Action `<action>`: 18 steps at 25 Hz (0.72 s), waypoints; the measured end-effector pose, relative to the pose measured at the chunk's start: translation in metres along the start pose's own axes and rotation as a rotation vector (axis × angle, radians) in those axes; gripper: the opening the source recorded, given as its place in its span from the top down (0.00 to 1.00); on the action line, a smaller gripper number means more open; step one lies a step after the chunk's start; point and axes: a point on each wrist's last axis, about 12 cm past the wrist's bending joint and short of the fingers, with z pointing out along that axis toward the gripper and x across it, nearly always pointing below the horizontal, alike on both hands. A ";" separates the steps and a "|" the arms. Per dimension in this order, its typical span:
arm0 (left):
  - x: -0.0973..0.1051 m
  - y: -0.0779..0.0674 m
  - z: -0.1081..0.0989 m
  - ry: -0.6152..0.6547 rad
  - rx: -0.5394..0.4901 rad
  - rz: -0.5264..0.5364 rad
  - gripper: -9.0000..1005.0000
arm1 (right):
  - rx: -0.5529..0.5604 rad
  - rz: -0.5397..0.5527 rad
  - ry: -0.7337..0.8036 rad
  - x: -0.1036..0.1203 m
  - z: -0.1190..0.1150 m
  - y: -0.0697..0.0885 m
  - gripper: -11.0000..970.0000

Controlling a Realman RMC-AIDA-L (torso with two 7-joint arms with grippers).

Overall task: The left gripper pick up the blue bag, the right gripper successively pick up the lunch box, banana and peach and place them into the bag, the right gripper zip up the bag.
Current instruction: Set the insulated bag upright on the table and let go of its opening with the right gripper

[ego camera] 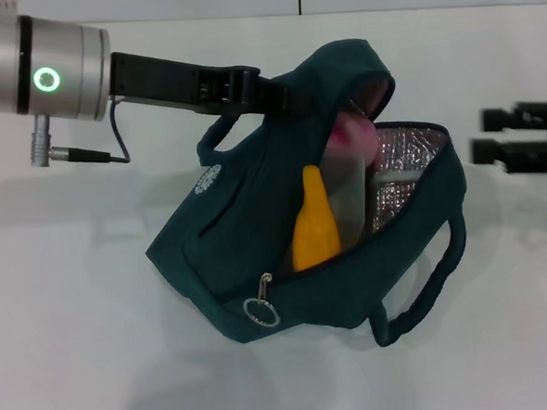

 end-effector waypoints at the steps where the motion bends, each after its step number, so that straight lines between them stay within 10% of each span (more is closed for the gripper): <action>1: 0.000 0.000 0.000 0.000 -0.001 -0.001 0.93 | 0.017 0.004 0.004 0.005 -0.007 -0.001 0.28; 10: 0.000 0.002 0.001 -0.002 -0.004 -0.008 0.93 | 0.034 0.047 0.138 0.044 -0.014 0.005 0.28; 18: 0.001 0.002 0.001 -0.003 -0.005 -0.012 0.93 | -0.064 0.017 0.282 0.050 0.049 0.007 0.28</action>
